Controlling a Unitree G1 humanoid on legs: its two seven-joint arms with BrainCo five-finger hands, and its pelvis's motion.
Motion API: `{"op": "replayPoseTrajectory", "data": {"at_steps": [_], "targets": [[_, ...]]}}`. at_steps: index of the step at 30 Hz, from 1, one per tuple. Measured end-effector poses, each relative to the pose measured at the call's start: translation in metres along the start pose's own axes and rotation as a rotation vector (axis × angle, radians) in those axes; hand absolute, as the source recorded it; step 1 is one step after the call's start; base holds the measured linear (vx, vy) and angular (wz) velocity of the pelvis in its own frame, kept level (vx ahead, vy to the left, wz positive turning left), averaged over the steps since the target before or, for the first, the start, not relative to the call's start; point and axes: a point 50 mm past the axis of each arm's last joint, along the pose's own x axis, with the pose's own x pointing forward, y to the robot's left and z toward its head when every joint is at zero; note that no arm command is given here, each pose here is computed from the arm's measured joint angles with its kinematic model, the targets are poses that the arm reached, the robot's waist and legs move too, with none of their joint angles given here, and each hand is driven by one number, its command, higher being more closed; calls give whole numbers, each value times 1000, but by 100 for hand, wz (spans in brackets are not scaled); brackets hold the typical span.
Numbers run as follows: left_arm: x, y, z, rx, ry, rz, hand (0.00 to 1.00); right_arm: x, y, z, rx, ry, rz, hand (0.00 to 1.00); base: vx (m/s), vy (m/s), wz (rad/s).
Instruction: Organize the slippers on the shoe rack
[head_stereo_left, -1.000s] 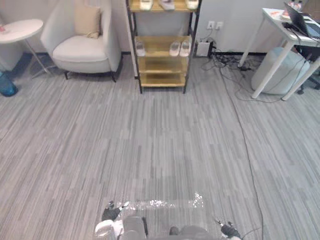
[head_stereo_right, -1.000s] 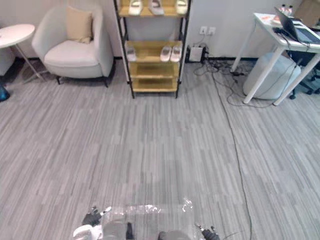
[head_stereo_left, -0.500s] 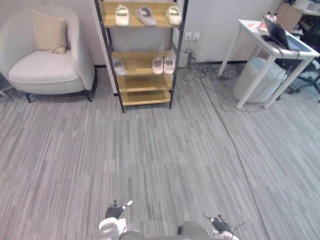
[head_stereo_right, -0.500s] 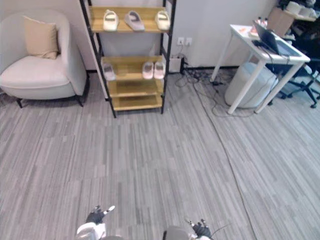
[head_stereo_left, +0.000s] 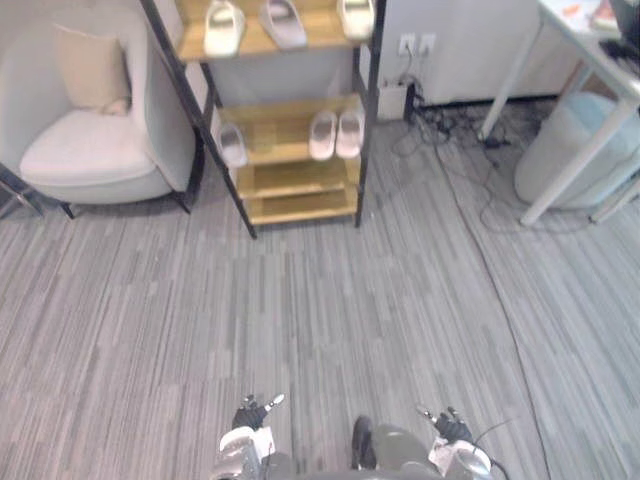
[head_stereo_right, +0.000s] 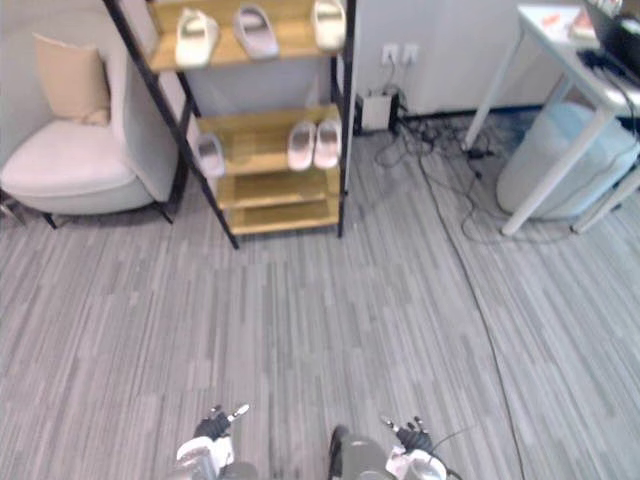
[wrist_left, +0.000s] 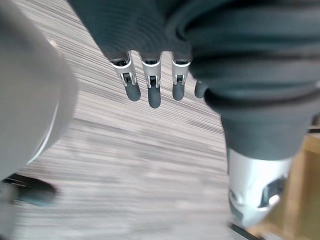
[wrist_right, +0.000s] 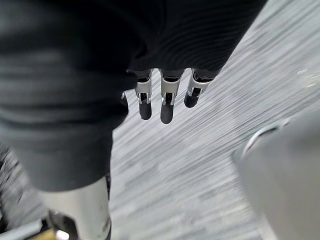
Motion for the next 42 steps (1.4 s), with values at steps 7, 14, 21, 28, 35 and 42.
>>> {"op": "replayPoseTrajectory", "data": {"at_steps": [7, 14, 21, 28, 35, 42], "targets": [[-1, -1, 0, 1, -4, -2, 0, 0, 3, -3, 10, 24, 1, 0, 384, 133, -15], [1, 6, -4, 49, 29, 4, 0, -5, 9, -17, -3, 58, 19, 0, 546, 159, -1], [0, 3, -11, 20, 62, 3, 0, -3, -1, -11, 26, 28, -14, 0, 399, -75, 43], [-2, -2, -19, -11, 95, -13, 0, -1, -17, -9, -6, 40, -52, 0, 382, -268, 53], [-1, -4, -6, -2, 26, -32, 0, -1, -11, -10, -42, 43, -26, 0, 234, -87, -5], [0, -2, -6, 27, 28, -31, 0, -6, -6, -24, -29, 83, -16, 0, 295, 208, -33]]}}
